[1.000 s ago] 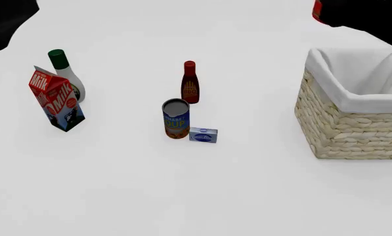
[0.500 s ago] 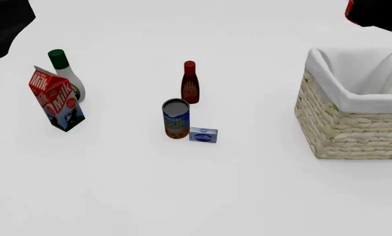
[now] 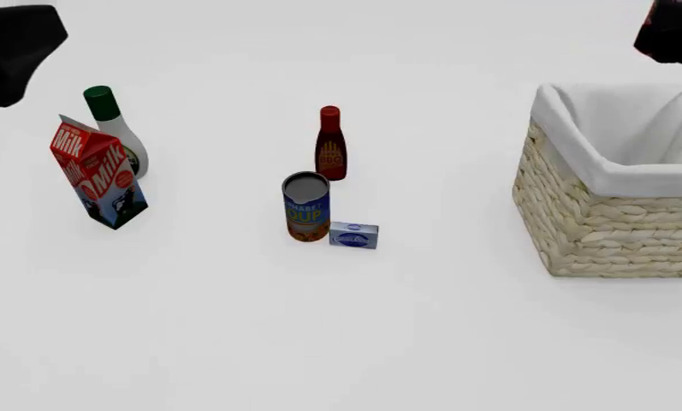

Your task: Pick the ketchup and place it in the basket.

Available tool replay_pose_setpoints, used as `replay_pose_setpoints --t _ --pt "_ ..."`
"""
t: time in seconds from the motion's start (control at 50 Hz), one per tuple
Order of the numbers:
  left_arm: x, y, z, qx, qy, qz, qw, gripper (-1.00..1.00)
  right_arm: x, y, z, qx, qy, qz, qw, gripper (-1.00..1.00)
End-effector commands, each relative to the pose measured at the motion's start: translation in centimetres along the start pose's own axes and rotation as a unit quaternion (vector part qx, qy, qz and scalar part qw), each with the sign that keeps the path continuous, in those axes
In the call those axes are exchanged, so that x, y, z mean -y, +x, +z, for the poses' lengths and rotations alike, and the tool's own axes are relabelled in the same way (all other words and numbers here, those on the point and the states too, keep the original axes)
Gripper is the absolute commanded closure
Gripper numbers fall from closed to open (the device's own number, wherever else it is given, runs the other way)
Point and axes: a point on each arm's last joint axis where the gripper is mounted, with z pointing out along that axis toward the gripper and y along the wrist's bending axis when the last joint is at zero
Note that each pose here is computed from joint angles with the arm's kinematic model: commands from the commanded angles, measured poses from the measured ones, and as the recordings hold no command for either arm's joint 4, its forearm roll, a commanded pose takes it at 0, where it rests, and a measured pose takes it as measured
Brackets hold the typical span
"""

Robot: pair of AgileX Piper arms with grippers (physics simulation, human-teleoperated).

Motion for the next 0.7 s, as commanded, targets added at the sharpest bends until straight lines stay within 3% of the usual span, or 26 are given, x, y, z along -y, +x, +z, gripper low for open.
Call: replay_pose_setpoints --t 0.02,0.7 --pt "0.1 0.2 0.3 -0.001 0.003 0.001 1.0000 -1.00 1.3 0.9 0.3 -0.003 0.023 0.015 0.9996 1.00" --pt "0.2 0.6 1.0 -0.006 0.008 0.004 0.9999 -1.00 2.8 4.6 1.4 -0.030 0.051 0.039 0.9975 1.00"
